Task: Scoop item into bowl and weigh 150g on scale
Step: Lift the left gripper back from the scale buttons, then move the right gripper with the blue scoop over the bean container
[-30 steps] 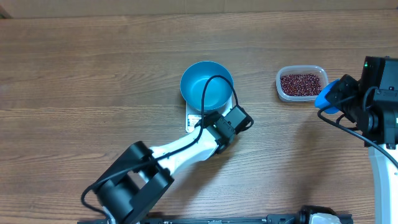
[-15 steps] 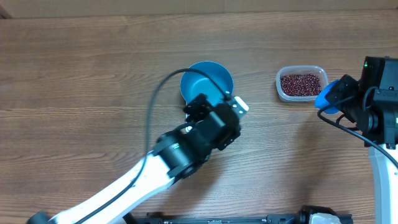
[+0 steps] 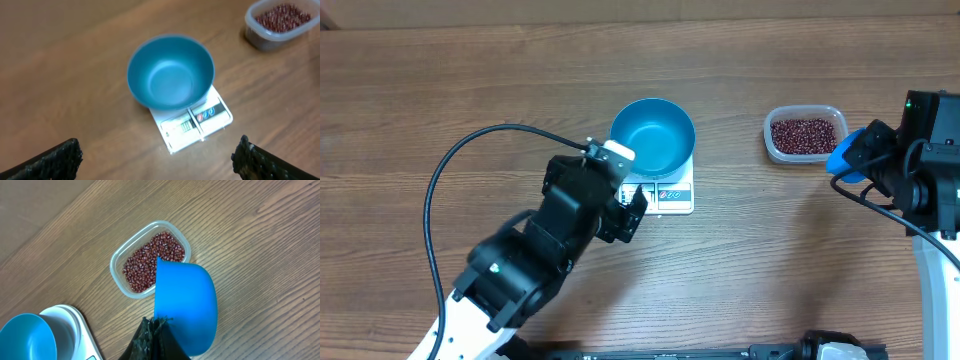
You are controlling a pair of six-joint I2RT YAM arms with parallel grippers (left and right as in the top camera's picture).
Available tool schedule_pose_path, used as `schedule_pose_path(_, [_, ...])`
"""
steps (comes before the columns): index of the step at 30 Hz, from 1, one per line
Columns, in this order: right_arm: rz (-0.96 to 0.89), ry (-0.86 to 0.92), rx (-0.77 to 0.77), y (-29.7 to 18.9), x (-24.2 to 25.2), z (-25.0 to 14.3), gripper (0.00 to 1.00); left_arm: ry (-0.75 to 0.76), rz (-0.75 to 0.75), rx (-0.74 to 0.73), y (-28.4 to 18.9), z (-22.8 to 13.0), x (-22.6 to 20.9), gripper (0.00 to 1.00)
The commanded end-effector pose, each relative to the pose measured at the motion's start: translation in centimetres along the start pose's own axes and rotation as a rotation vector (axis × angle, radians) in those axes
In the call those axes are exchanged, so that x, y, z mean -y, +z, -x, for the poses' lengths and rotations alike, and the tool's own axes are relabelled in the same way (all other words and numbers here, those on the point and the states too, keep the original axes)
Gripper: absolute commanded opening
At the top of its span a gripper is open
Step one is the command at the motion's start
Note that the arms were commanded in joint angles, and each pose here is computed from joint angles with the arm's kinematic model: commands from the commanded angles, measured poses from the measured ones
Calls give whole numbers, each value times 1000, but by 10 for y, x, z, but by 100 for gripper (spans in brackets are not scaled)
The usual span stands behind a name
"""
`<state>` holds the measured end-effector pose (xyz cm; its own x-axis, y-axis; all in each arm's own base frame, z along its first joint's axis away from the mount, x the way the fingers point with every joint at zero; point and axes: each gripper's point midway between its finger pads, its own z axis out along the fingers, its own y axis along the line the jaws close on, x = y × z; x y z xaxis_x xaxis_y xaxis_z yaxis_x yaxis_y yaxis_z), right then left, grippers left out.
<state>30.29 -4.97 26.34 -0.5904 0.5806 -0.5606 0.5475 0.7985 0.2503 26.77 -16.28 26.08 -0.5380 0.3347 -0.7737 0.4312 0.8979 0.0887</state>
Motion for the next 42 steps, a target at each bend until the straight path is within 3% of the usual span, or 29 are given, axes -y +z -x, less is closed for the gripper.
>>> schedule_pose_path(1, [5, 0, 46, -10, -1, 11, 4, -74, -87, -32, 0, -6, 4, 99])
schedule_pose_path(42, [-12, -32, 18, 6, -3, 11, 4, -100, -49, -4, 1, 2, -9, 100])
